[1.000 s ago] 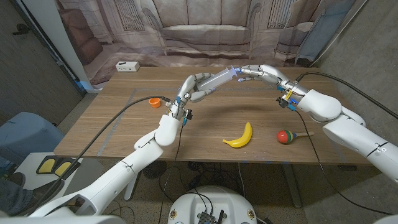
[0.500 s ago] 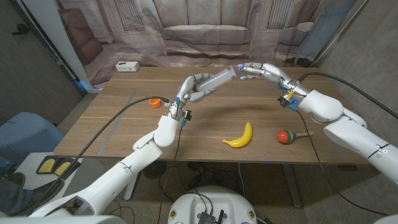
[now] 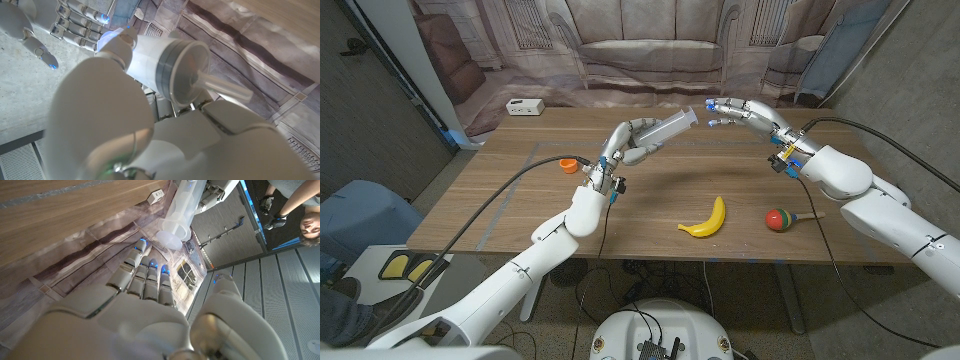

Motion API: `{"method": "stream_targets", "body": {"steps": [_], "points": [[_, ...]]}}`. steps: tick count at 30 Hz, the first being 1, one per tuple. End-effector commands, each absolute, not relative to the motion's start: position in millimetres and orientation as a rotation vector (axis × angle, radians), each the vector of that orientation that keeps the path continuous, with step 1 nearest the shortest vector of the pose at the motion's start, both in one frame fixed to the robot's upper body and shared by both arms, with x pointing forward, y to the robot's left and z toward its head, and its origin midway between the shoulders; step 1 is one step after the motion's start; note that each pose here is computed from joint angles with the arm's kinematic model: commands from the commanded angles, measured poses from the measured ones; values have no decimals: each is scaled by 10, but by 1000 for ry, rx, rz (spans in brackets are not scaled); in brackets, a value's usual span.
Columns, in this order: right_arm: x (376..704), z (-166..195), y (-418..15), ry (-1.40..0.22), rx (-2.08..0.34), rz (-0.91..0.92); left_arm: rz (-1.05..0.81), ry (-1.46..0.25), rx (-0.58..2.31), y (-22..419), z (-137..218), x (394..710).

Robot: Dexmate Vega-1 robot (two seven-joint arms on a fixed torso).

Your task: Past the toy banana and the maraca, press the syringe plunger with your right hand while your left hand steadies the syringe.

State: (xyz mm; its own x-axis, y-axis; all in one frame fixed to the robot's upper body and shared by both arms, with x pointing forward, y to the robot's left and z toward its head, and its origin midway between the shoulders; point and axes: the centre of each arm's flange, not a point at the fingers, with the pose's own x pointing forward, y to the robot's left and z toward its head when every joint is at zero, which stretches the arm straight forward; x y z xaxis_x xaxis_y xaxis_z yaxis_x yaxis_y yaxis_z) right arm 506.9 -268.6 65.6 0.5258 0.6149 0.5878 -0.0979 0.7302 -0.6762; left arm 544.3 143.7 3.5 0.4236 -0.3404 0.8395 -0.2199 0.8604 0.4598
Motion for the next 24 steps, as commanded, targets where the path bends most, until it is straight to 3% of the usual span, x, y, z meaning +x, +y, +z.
{"method": "stream_targets", "body": {"steps": [1,24], "points": [[5087,617,-2755,-916,-592,431,-58,-1139,564,1517,38,5453],[5155,474,-2861,-886,-523,410,-39,-1073,601,1598,-6,5568]]}}
